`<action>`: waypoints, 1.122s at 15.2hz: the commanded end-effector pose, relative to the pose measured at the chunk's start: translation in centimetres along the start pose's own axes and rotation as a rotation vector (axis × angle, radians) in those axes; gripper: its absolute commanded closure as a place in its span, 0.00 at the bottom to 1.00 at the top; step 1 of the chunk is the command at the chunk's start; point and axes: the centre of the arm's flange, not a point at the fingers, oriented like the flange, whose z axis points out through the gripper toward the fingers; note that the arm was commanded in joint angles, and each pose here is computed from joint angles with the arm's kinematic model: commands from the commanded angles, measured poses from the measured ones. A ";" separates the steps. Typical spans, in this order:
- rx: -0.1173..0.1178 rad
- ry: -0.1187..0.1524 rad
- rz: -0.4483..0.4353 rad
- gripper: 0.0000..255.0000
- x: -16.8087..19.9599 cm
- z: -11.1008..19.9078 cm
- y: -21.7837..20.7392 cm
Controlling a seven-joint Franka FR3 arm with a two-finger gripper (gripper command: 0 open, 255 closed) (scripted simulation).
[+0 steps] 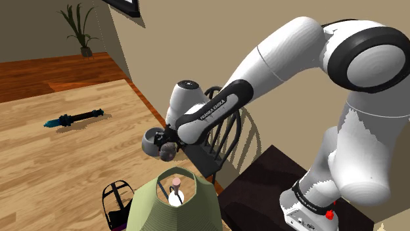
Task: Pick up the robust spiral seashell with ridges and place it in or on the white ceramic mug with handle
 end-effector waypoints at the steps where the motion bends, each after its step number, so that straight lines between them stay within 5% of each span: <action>1: 0.000 0.000 0.000 1.00 0.0 -1.2 -0.3; 7: 0.000 0.000 0.000 1.00 0.1 -3.9 -0.9; 17: 0.000 0.000 0.000 1.00 12.7 -3.2 -4.8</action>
